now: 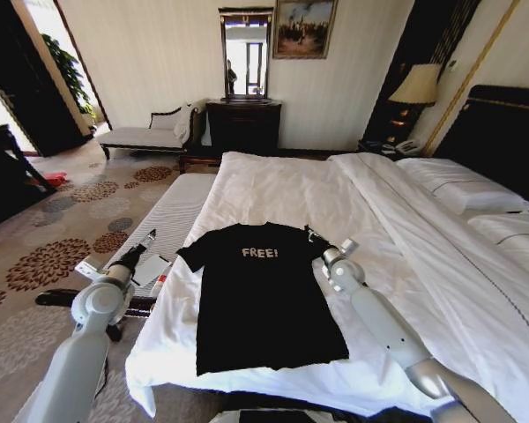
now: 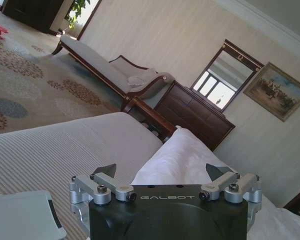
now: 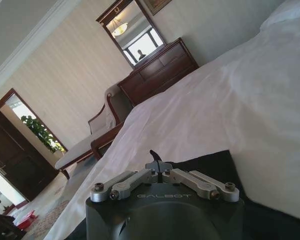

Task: Fold the clothes on the bed.

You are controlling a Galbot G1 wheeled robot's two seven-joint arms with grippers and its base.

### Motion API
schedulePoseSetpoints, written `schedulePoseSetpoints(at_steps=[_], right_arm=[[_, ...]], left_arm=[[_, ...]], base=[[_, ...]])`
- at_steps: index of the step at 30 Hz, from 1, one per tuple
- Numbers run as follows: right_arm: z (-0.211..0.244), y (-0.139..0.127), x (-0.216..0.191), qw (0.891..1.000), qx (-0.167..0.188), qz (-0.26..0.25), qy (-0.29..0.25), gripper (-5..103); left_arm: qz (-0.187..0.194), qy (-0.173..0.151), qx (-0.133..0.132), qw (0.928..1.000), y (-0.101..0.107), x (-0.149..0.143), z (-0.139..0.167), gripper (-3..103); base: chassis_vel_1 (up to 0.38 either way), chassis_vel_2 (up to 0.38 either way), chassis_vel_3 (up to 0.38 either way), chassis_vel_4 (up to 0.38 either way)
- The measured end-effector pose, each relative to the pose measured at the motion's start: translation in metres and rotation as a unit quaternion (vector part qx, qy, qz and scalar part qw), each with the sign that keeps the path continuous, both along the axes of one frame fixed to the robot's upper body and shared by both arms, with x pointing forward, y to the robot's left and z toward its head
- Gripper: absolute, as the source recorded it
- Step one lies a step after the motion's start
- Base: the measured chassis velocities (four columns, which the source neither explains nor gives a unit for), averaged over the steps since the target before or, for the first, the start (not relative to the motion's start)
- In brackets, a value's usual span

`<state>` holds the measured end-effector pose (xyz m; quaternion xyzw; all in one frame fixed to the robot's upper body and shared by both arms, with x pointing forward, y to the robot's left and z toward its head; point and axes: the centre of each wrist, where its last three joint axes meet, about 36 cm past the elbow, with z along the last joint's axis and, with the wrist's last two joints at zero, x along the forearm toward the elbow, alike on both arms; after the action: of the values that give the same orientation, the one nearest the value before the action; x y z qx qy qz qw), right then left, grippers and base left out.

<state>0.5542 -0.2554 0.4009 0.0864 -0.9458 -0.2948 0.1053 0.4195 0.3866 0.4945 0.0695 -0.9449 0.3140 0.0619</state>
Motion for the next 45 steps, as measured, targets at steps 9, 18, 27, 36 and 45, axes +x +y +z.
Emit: schedulePoseSetpoints(at_steps=[9, 18, 27, 36, 45], right_arm=[[-0.032, 0.057, 0.012, 1.0, 0.015, 0.021, 0.015, 0], [-0.04, 0.055, 0.007, 1.0, 0.004, 0.026, 0.002, 15], [-0.024, 0.026, -0.01, 0.999, 0.028, 0.018, -0.041, 42], [-0.022, -0.019, -0.009, 0.998, 0.027, -0.038, -0.028, 80], [-0.027, -0.048, -0.019, 0.998, 0.018, -0.06, -0.016, 100]], left_arm=[[0.01, 0.004, 0.002, 0.9999, 0.008, -0.002, -0.002, 100], [0.009, 0.01, 0.006, 0.9999, 0.006, 0.002, -0.008, 100], [0.001, 0.033, -0.002, 0.9995, 0.0, 0.009, -0.025, 100], [-0.031, 0.086, -0.123, 0.9882, 0.005, 0.042, -0.06, 100], [-0.038, 0.102, -0.137, 0.9846, 0.007, 0.055, -0.088, 100]], base=[[0.0, 0.0, 0.0, 0.0], [0.0, 0.0, 0.0, 0.0], [0.0, 0.0, 0.0, 0.0], [0.0, 0.0, 0.0, 0.0], [0.0, 0.0, 0.0, 0.0]])
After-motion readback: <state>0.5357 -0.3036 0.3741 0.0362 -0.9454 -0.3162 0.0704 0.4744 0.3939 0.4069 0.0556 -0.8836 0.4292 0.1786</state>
